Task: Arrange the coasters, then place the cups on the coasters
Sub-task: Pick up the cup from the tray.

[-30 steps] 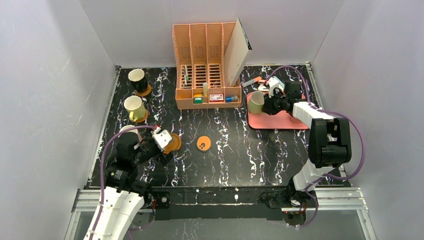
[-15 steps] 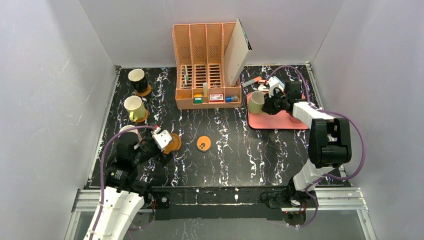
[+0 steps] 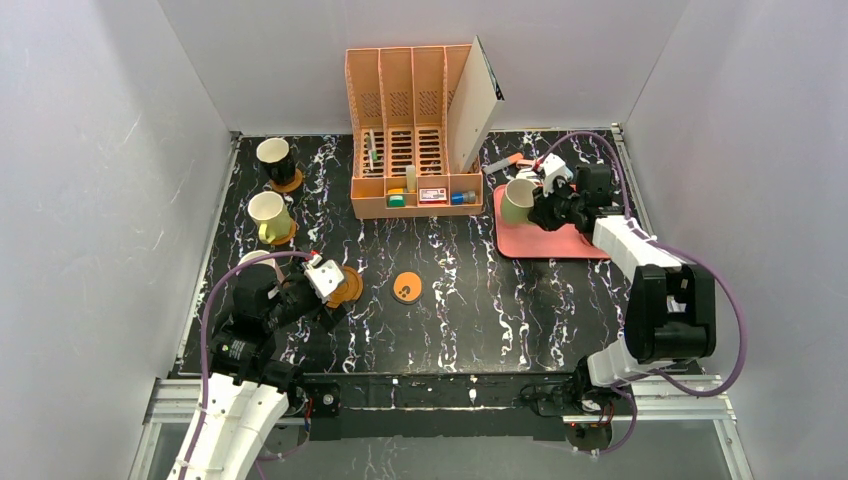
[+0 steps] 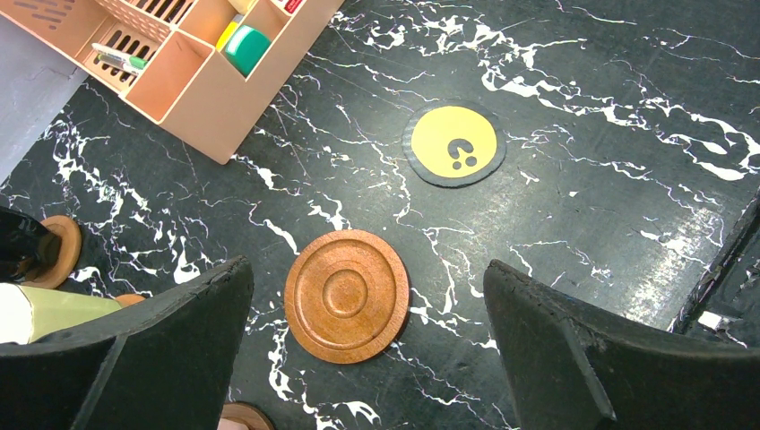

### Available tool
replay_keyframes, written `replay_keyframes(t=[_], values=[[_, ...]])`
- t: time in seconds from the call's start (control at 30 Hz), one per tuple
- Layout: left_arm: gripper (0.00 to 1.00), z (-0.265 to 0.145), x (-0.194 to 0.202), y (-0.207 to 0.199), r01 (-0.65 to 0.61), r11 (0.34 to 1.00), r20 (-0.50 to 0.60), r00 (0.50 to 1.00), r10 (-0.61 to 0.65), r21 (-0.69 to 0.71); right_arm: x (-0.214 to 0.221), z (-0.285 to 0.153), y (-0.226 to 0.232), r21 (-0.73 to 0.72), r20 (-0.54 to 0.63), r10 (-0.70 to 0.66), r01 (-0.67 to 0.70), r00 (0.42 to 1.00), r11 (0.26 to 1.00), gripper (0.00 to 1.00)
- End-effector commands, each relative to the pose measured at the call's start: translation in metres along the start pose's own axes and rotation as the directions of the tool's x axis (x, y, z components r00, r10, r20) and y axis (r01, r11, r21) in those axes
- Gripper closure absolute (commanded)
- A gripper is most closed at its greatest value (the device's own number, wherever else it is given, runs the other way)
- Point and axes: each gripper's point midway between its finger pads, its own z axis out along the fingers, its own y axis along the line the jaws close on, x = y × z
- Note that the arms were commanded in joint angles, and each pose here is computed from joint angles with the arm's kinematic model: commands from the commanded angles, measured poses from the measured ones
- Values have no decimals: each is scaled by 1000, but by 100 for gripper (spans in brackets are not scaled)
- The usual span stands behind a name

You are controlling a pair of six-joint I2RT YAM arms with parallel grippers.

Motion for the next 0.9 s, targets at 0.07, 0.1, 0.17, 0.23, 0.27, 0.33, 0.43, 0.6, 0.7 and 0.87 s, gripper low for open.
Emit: replay_keyframes(t=[0.07, 0.1, 0.17, 0.23, 0.27, 0.33, 0.43, 0.6, 0.7, 0.87], values=[[2, -1, 2, -5, 5, 1000, -3, 1000, -5, 20, -61, -24, -3, 57, 207, -130, 121, 970, 991, 99], [2, -1, 3, -5, 7, 1000, -5, 1000, -7, 21, -63, -26, -2, 56, 216, -133, 124, 967, 991, 99], [2, -1, 3, -5, 9, 1000, -7, 1000, -9, 22, -69, -31, 3, 45, 237, -133, 126, 962, 991, 99], [2, -1, 3, -5, 7, 1000, -6, 1000, -6, 22, -75, -37, 9, 23, 260, -130, 128, 957, 991, 99], [2, -1, 3, -5, 7, 1000, -4, 1000, -6, 21, -78, -40, 15, 3, 272, -132, 136, 953, 991, 99], [2, -1, 3, -5, 8, 1000, -6, 1000, -8, 22, -84, -47, 25, -27, 297, -139, 154, 945, 988, 99], [2, -1, 3, -5, 7, 1000, -7, 1000, -7, 20, -91, -57, 34, -53, 330, -141, 167, 933, 984, 99], [2, 0, 4, -5, 8, 1000, -10, 1000, -7, 22, -95, -60, 51, -95, 352, -151, 196, 924, 976, 99], [2, 0, 4, -5, 7, 1000, -9, 1000, -7, 22, -98, -55, 64, -125, 349, -176, 231, 920, 965, 99], [2, 0, 5, -4, 9, 1000, -12, 1000, -8, 21, -96, -45, 97, -197, 328, -215, 289, 920, 937, 99]])
